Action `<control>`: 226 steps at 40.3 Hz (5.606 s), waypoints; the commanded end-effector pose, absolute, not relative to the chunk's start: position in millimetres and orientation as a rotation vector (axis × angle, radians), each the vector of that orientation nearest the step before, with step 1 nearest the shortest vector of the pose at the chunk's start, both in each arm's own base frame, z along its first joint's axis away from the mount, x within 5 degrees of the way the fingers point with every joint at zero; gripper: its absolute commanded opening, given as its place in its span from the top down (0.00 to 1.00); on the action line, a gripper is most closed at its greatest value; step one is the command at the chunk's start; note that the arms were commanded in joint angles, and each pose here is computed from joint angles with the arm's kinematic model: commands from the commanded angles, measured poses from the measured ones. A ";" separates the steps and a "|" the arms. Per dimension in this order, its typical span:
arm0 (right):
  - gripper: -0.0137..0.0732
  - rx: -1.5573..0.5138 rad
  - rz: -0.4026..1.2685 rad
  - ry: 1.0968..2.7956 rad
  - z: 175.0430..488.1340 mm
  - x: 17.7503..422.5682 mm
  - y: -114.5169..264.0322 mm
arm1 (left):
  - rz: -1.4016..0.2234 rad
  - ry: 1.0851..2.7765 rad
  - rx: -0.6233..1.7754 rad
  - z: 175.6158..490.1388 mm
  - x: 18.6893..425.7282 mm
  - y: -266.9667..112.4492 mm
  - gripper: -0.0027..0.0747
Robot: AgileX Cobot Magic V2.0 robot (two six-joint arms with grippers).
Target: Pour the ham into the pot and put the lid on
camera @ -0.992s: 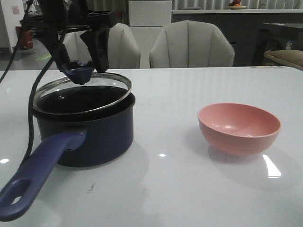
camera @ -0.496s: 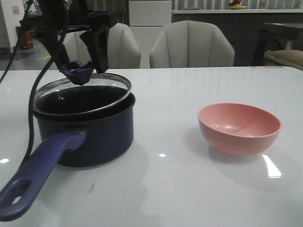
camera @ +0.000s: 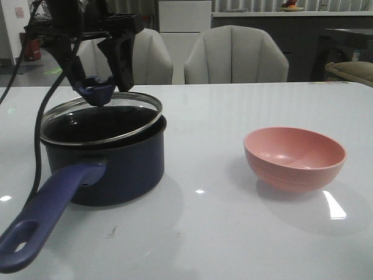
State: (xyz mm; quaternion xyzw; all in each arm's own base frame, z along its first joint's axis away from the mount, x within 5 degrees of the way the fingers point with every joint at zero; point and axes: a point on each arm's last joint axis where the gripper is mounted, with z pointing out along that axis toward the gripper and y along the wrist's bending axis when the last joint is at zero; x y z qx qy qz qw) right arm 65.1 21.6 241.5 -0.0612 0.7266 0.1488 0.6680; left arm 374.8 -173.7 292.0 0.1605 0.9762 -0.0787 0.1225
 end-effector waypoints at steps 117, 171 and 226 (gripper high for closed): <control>0.67 -0.106 0.321 1.543 257.7 66.3 18.9 | -0.437 1.614 0.344 293.3 48.3 -27.7 0.56; 0.67 -0.106 0.321 1.543 257.7 66.3 18.9 | -0.080 1.467 0.022 223.4 52.1 -3.5 0.82; 0.67 -0.132 0.255 1.522 253.3 66.8 16.9 | -0.063 1.404 0.004 213.5 54.5 -2.0 0.82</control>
